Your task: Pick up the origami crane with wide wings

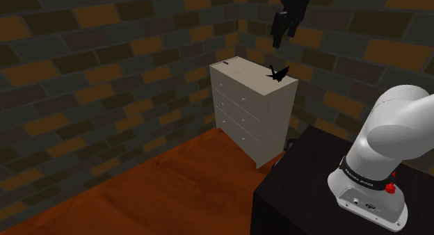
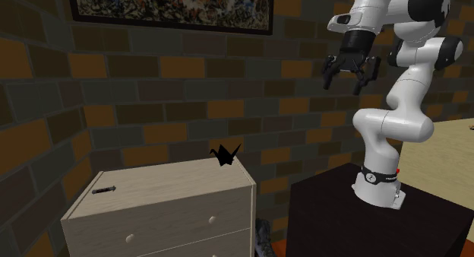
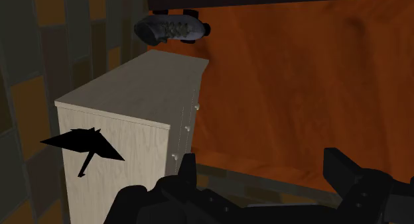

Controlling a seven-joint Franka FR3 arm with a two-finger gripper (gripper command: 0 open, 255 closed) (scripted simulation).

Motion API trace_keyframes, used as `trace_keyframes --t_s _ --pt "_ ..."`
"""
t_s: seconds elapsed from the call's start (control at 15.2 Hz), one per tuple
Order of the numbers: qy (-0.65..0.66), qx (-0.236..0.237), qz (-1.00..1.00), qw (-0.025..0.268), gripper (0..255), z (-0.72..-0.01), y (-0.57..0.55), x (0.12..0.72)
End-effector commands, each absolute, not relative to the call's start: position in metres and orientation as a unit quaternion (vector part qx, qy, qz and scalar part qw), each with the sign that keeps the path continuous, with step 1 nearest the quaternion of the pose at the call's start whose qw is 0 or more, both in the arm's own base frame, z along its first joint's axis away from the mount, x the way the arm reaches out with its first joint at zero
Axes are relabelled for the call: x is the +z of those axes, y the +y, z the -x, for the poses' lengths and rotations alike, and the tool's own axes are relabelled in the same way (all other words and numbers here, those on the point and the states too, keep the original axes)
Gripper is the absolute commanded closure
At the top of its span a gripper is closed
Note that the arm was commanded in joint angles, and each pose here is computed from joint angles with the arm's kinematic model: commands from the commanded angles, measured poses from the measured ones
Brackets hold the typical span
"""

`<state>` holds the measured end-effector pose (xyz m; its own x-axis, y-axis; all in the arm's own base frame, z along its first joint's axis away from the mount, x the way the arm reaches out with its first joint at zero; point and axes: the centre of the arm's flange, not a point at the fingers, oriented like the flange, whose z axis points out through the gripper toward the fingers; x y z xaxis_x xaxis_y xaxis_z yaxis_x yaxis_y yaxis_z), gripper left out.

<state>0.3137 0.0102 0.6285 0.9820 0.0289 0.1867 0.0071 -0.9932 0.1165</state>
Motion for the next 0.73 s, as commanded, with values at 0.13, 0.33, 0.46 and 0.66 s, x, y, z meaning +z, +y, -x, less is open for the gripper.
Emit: trace_keyframes --t_s 0.13,0.33,0.46,0.66 --pt "0.005 0.093 -0.994 0.054 0 -0.328 -0.011 0.618" --pt "-0.002 0.090 -0.995 0.048 0 -0.349 -0.042 0.601" --pt "-0.006 0.088 -0.995 0.044 0 -0.363 -0.063 0.590" --pt "-0.013 0.085 -0.996 0.039 0 -0.383 -0.094 0.573"
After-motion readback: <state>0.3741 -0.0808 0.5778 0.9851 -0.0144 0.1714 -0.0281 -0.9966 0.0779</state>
